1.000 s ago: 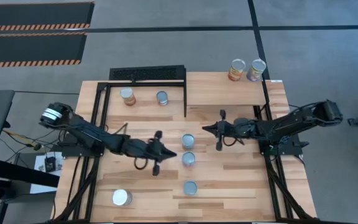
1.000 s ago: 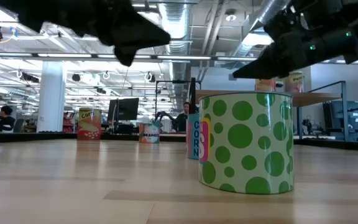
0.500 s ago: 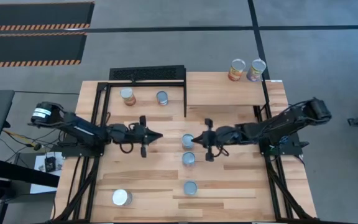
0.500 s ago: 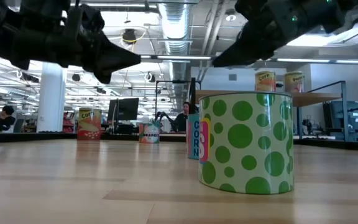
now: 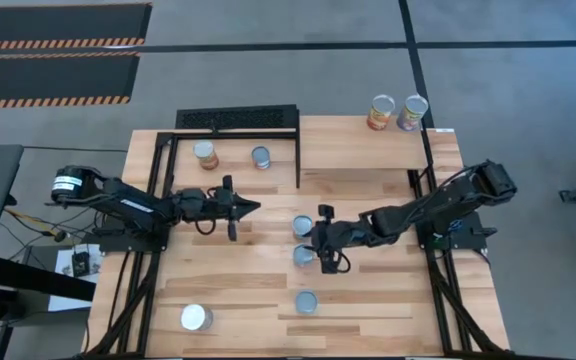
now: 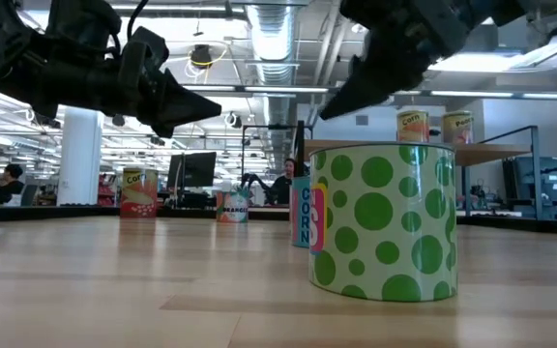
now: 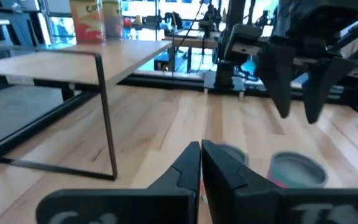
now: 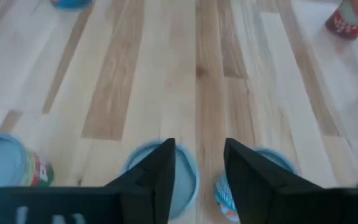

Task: Pick and place cans onto a shelf
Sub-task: Put the small canned corn on the shelf

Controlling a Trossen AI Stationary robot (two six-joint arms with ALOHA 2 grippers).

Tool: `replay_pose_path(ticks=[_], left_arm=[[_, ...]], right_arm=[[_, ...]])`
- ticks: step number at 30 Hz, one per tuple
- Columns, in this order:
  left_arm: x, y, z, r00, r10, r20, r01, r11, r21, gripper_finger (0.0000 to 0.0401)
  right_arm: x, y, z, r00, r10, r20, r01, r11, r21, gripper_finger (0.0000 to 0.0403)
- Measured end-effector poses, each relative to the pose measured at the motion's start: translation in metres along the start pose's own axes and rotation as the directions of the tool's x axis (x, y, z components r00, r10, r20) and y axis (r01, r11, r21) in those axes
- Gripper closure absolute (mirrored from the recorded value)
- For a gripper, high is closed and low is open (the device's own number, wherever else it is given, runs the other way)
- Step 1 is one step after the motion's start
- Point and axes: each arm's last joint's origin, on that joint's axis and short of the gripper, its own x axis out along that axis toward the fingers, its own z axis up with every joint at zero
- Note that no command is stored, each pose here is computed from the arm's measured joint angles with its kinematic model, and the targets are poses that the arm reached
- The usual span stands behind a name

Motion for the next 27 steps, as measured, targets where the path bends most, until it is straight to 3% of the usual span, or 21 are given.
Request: replay_pose_path(ticks=[4,8,18,21,27], left_arm=[[0.000,0.000,-0.003,1.000,0.008,-0.026,-0.007,0.999,0.038,0.0397],[0.000,0.001,-0.002,1.000,0.020,-0.019,-0.019,0.998,0.058,0.0397],[0.000,0.002,-0.002,0.999,0.034,-0.020,-0.033,0.997,0.076,0.0397],[0.000,0.003,-0.001,0.999,0.041,-0.009,-0.041,0.996,0.076,0.0397],[0.000,0.006,0.000,0.998,0.060,-0.001,-0.060,0.995,0.074,0.0397]], right_arm=[[0.001,0.002,0.001,0.999,0.033,-0.018,-0.033,0.999,-0.004,0.0225],[0.002,0.001,0.000,0.998,0.047,-0.034,-0.048,0.999,-0.005,0.0242],[-0.001,0.008,-0.007,0.993,0.063,-0.095,-0.067,0.997,-0.035,0.0392],[-0.003,0.013,-0.005,0.992,0.072,-0.102,-0.075,0.997,-0.022,0.0374],[-0.001,0.028,0.001,0.988,0.097,-0.123,-0.100,0.995,-0.021,0.0295]])
